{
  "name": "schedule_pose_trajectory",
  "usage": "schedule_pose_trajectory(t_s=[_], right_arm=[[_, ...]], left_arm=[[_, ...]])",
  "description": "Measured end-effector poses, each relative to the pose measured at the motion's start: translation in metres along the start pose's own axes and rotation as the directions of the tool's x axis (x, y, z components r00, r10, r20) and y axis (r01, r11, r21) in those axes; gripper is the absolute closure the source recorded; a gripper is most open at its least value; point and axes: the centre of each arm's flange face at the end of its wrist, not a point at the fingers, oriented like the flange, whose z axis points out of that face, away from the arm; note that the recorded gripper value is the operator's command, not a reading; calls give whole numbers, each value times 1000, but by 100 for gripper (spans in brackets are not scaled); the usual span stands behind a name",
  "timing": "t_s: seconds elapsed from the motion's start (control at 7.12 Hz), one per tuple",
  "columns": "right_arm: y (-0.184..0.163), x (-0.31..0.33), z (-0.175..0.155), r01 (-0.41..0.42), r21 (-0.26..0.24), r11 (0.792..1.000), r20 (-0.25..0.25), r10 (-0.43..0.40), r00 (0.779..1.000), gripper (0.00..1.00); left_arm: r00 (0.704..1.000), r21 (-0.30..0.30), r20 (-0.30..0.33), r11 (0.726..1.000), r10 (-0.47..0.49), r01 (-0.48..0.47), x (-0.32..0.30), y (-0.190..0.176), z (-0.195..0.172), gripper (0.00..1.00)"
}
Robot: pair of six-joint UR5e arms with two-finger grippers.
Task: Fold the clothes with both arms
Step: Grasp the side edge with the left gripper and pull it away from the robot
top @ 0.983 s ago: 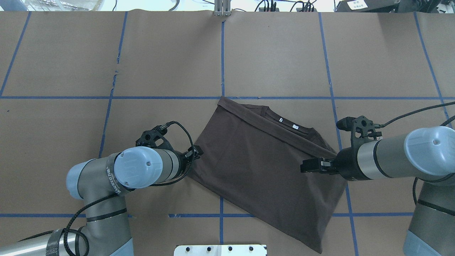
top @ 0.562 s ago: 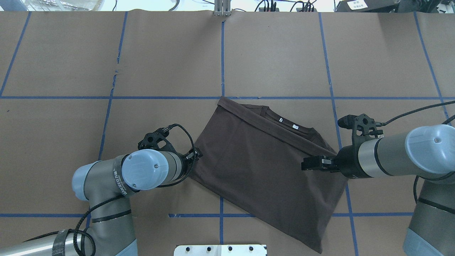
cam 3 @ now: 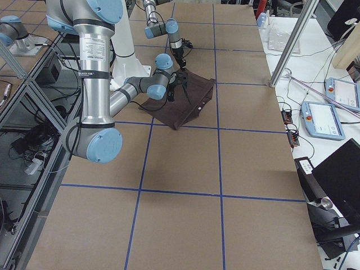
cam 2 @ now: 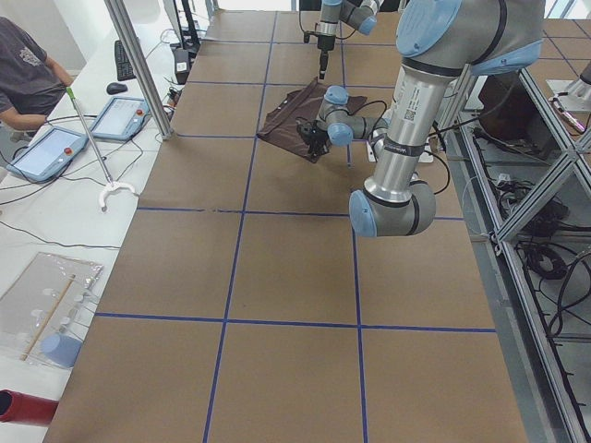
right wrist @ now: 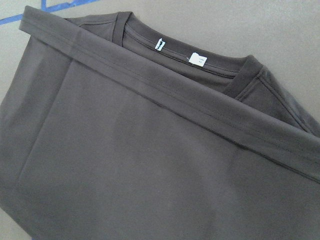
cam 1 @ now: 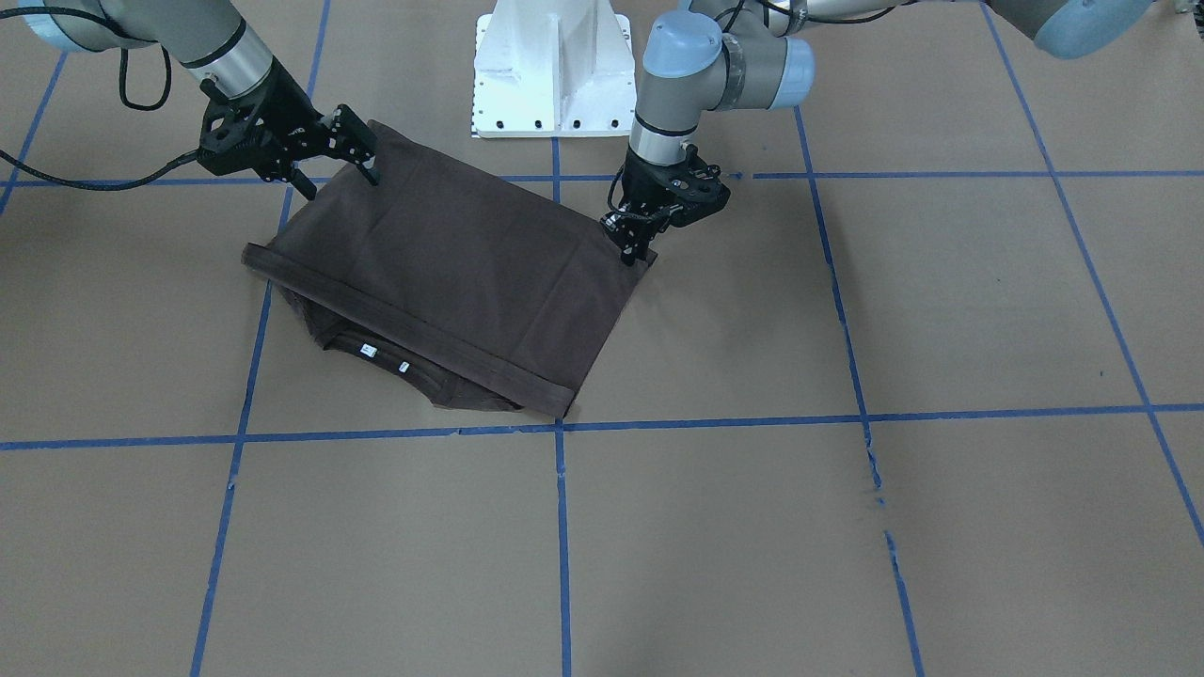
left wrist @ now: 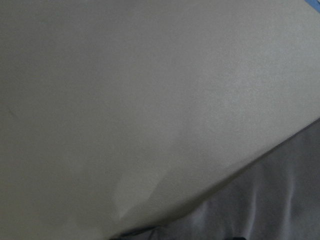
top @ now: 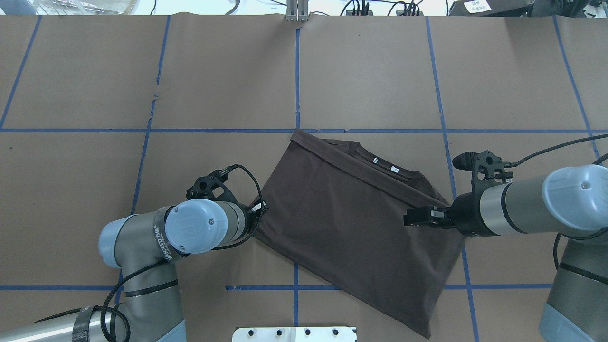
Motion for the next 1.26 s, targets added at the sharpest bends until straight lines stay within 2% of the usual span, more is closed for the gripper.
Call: schedule_pose_trajectory(t_s=[0.42, 0.7, 0.98, 1.26], right_arm=[[-1, 3, 2, -3, -1, 1000, -7, 3, 1000, 0], [-1, 4, 3, -5, -1, 1000, -11, 5, 1000, 0], [-1, 6, 4, -7, -1, 1000, -14, 7, 1000, 0], [-1, 8, 5, -9, -2, 1000, -18, 9, 1000, 0]], left_arm=[[1000, 2, -2, 1000, -1, 1, 1, -4, -2, 100], [1000, 35, -13, 999, -12, 13, 11, -30, -4, 100], [1000, 110, -29, 994, -2, 5, 44, -84, -3, 100], [999, 199, -25, 979, 39, -33, 81, -156, 10, 100]])
